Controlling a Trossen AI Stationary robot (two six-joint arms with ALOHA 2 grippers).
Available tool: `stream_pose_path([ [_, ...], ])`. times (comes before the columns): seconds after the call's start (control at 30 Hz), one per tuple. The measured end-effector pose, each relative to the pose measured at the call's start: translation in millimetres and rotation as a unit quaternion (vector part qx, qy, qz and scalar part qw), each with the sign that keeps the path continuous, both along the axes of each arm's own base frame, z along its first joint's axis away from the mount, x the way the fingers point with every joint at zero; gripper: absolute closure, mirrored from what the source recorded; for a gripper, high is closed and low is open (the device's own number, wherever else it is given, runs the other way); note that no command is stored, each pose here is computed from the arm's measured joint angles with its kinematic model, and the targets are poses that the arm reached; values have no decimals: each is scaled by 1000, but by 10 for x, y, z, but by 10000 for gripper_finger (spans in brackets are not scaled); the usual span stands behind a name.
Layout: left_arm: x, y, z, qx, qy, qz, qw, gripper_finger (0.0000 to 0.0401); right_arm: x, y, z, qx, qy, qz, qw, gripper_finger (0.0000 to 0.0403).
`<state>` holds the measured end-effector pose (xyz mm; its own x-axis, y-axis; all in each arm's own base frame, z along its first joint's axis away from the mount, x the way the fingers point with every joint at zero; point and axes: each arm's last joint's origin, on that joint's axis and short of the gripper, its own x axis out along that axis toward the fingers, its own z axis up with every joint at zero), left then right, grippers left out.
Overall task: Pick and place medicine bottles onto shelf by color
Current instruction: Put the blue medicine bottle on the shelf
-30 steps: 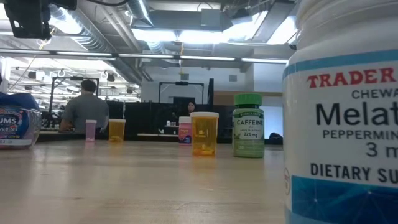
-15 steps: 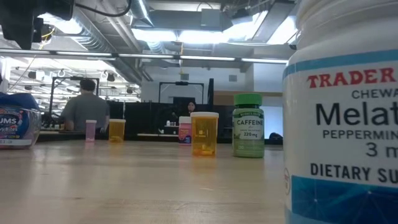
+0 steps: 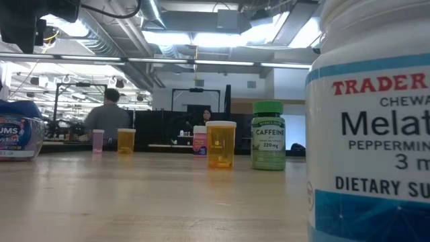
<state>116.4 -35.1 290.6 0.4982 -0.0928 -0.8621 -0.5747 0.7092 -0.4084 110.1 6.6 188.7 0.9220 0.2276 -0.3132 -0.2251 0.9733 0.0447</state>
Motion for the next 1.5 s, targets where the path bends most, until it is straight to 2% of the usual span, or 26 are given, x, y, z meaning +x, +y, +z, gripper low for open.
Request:
stream_pose_path([
  [0.67, -12, 6, -7, 6, 6, 1, 1000, 401, 0, 0, 0, 0, 0, 0, 1000, 368],
  [0.77, -12, 11, -8, 20, 4, -6, 1000, 395, 0, 0, 0, -1, 0, 0, 1000, 368],
  [0.9, -27, 13, -16, 11, 15, 3, 1000, 359, 0, 0, 0, -1, 0, 0, 1000, 368],
  [1.5, -15, 63, -23, -6, 22, 17, 1000, 119, 0, 0, 0, 0, 0, 0, 1000, 368],
])
